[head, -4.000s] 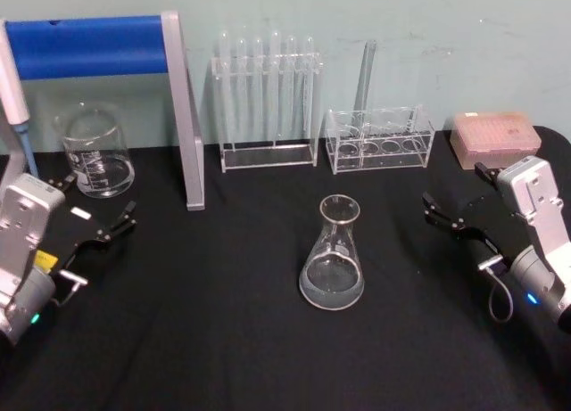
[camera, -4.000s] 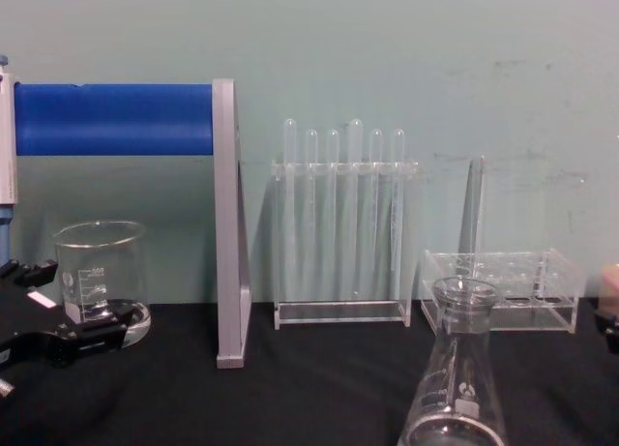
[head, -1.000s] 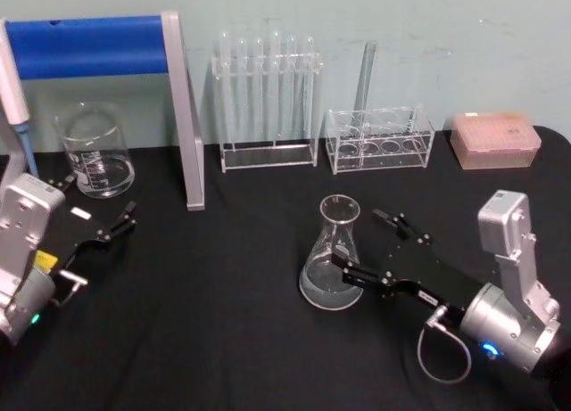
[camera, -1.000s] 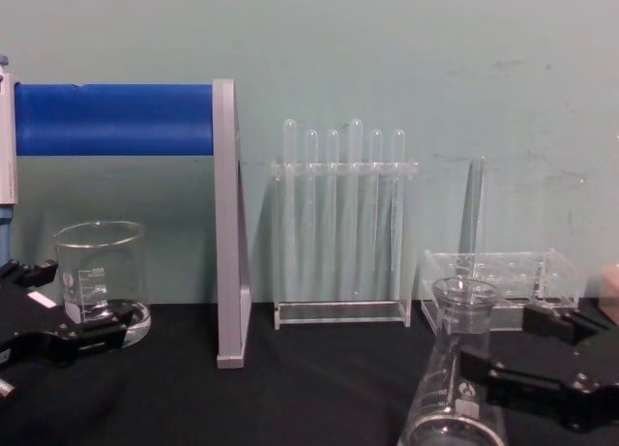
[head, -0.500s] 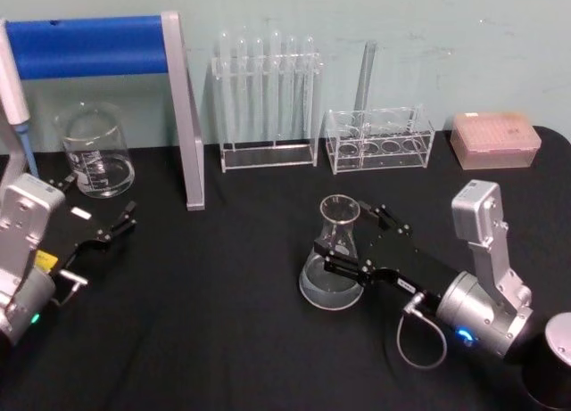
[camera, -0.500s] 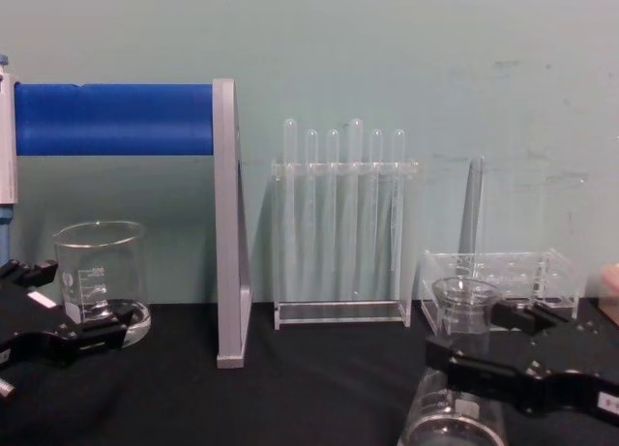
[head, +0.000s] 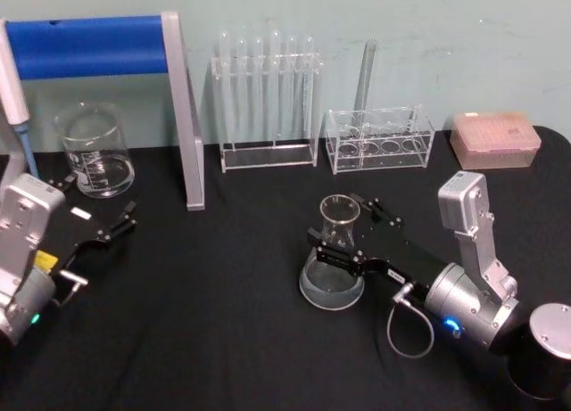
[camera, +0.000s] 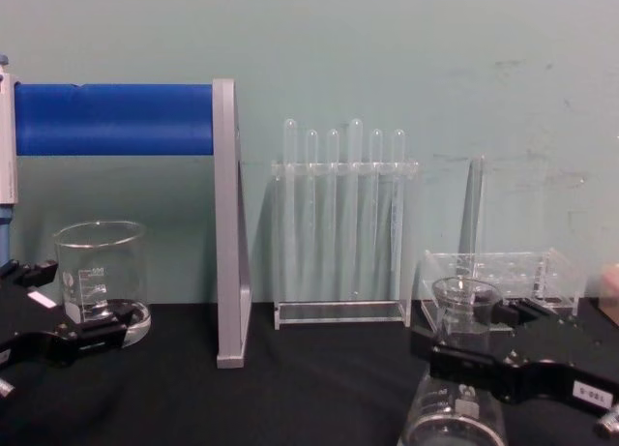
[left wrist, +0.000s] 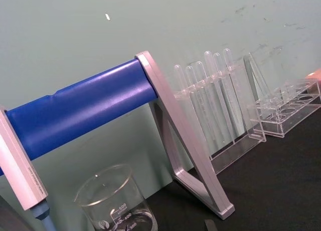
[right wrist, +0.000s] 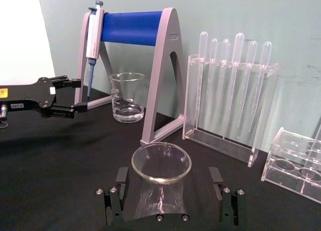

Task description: Grasp the erlenmeyer flask with one hand, shake it three times, then place it back.

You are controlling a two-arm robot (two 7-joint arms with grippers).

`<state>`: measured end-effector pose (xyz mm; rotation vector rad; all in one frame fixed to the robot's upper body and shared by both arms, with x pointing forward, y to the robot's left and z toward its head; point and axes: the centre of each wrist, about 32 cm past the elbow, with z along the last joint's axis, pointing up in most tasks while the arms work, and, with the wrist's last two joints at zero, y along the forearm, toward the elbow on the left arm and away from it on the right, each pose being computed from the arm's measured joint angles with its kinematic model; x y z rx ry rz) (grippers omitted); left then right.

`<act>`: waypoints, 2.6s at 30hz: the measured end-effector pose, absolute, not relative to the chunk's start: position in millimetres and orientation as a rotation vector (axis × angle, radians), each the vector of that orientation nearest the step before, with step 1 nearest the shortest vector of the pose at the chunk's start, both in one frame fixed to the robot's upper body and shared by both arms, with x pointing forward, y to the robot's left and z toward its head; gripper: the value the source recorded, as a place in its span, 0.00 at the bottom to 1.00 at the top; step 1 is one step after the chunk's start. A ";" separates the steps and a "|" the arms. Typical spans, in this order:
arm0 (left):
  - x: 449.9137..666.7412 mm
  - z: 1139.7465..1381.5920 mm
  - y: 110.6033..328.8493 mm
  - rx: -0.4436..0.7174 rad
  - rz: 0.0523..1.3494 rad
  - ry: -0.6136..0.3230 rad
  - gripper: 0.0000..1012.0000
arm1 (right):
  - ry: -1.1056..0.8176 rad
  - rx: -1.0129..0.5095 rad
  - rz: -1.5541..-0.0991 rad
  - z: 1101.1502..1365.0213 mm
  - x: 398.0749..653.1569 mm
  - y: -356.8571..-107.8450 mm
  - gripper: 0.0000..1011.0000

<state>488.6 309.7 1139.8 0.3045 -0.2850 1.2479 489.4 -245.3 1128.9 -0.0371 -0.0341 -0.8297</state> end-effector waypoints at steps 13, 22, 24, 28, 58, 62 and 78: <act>488.6 1139.8 309.7 0.305 1.248 -0.285 0.99 | -0.039 -0.032 -0.830 1131.2 491.5 -242.4 0.99; 488.6 1139.7 309.7 0.304 1.248 -0.285 0.99 | -0.040 -0.031 -0.829 1131.3 491.4 -242.3 0.99; 488.6 1139.8 309.7 0.304 1.248 -0.285 0.99 | -0.040 -0.031 -0.829 1131.4 491.4 -242.4 0.99; 488.6 1139.8 309.7 0.304 1.248 -0.285 0.99 | -0.040 -0.031 -0.830 1131.4 491.3 -242.4 0.95; 488.6 1139.8 309.7 0.304 1.248 -0.285 0.99 | -0.039 -0.028 -0.827 1131.4 491.3 -242.7 0.44; 488.6 1139.8 309.7 0.305 1.248 -0.285 0.99 | -0.045 -0.019 -0.821 1135.2 491.8 -242.7 0.44; 488.6 1139.8 309.7 0.304 1.248 -0.285 0.99 | -0.082 0.030 -0.842 1171.6 483.7 -243.5 0.44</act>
